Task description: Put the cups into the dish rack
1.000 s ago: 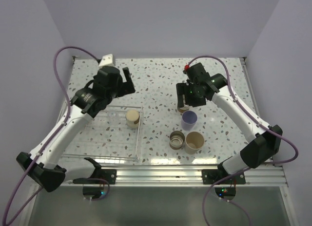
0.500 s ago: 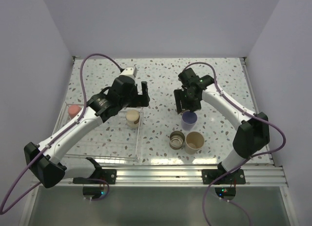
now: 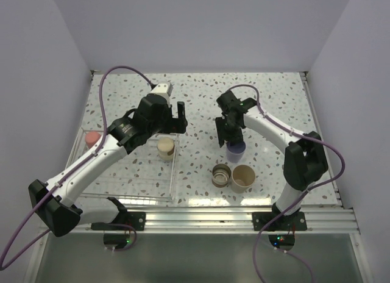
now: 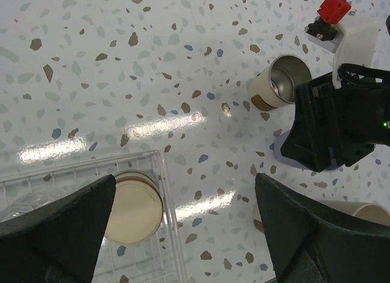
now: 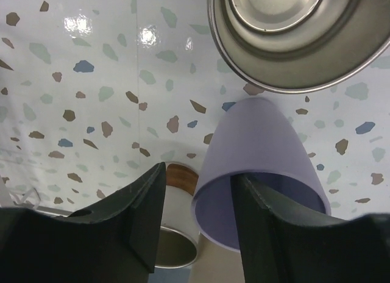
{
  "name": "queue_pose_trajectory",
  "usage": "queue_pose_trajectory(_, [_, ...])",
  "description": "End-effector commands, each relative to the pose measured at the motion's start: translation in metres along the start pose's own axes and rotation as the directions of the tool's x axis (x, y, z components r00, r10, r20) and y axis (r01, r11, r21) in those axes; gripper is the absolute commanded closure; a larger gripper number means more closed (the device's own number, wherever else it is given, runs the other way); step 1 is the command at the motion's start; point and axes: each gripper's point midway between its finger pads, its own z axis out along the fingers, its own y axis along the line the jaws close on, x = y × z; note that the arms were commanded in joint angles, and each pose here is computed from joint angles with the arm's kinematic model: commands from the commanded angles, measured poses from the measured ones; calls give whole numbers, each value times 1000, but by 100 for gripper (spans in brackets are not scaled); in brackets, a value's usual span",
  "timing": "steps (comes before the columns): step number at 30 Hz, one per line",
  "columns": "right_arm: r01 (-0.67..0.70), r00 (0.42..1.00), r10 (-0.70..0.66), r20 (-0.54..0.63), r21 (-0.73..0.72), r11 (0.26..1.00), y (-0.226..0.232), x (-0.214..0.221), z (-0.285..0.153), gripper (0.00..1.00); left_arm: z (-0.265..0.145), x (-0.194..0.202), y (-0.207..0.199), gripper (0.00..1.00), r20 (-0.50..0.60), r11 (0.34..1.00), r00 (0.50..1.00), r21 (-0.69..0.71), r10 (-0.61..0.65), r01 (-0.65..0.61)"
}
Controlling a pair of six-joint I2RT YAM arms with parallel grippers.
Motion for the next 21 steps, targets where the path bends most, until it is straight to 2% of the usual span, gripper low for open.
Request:
queue_pose_trajectory(1, [-8, 1000, 8, 9, -13, 1000, 7, -1, 7, 51, -9, -22, -8, 0, 76, 999, 997, 36, 17, -20])
queue_pose_trajectory(4, [-5, 1000, 5, 1, -2, 1000, 5, 3, 10, 54, -9, -23, -8, 0, 77, 999, 997, 34, 21, -23])
queue_pose_trajectory(8, [-5, 1000, 5, -15, 13, 1000, 2, 10, 14, 68, -7, -21, -7, 1, 71, 999, 997, 28, 22, -24])
queue_pose_trajectory(11, [-6, 1000, 6, -14, 22, 1000, 0, 12, 14, 72, -7, -20, -7, 0, 69, 999, 997, 29, 24, -26])
queue_pose_trajectory(18, [-8, 1000, 8, 9, 92, 996, -14, 15, 9, 100, -5, -19, -9, 1, 68, 999, 998, 39, 18, -21])
queue_pose_trajectory(21, [-10, 1000, 7, 25, 125, 992, -21, 15, 3, 100, -4, -21, -11, 0, 68, 999, 998, 42, 17, -20])
